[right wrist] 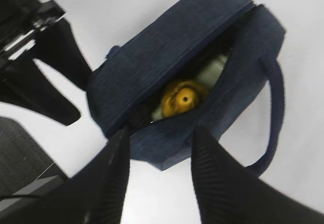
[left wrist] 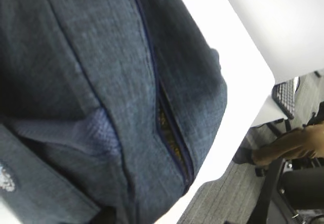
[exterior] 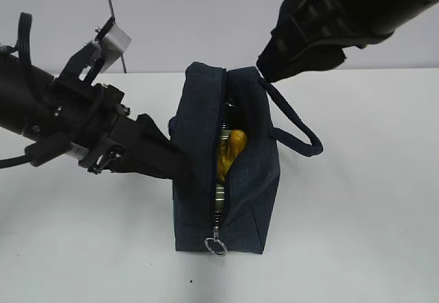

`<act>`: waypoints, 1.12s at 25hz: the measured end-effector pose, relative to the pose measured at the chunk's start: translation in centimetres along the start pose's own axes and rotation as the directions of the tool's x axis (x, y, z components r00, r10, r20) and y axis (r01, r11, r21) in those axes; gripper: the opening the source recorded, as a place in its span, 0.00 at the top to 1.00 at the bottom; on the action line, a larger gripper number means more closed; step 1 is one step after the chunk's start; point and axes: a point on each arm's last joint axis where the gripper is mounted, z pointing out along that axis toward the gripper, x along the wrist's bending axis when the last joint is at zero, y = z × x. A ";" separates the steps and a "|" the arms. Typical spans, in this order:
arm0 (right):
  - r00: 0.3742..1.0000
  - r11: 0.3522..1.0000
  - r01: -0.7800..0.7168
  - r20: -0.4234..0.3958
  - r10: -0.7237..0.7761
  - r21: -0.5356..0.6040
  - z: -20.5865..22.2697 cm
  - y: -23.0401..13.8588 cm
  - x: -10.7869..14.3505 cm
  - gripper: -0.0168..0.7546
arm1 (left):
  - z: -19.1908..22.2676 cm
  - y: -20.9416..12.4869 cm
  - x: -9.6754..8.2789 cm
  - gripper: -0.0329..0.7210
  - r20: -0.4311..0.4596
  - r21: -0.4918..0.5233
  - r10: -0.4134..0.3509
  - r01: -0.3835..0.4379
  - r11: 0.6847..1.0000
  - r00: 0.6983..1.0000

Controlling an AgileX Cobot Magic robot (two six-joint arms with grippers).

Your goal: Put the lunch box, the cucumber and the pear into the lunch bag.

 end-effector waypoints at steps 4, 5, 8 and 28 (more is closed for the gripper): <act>0.994 1.000 -0.004 -0.108 0.007 0.024 -0.8 -0.9 1.2 0.57 | 0.0 -0.2 0.2 0.45 -0.022 0.028 0.027 -0.026 0.999 0.999; 0.991 1.000 -0.013 -0.134 0.017 0.028 -0.8 -1.1 1.4 0.57 | 0.0 -0.3 0.3 0.45 -0.027 0.030 0.030 -0.029 0.999 0.999; 0.978 0.999 -0.033 -0.206 0.040 0.037 -0.7 -2.2 2.2 0.57 | 0.2 -0.2 0.1 0.47 -0.042 0.027 0.043 -0.042 0.999 0.998; 0.948 0.990 -0.020 -0.311 0.064 0.142 1.8 -7.7 3.3 0.57 | 2.7 0.1 0.8 0.78 -0.125 0.010 0.047 -0.046 0.999 0.991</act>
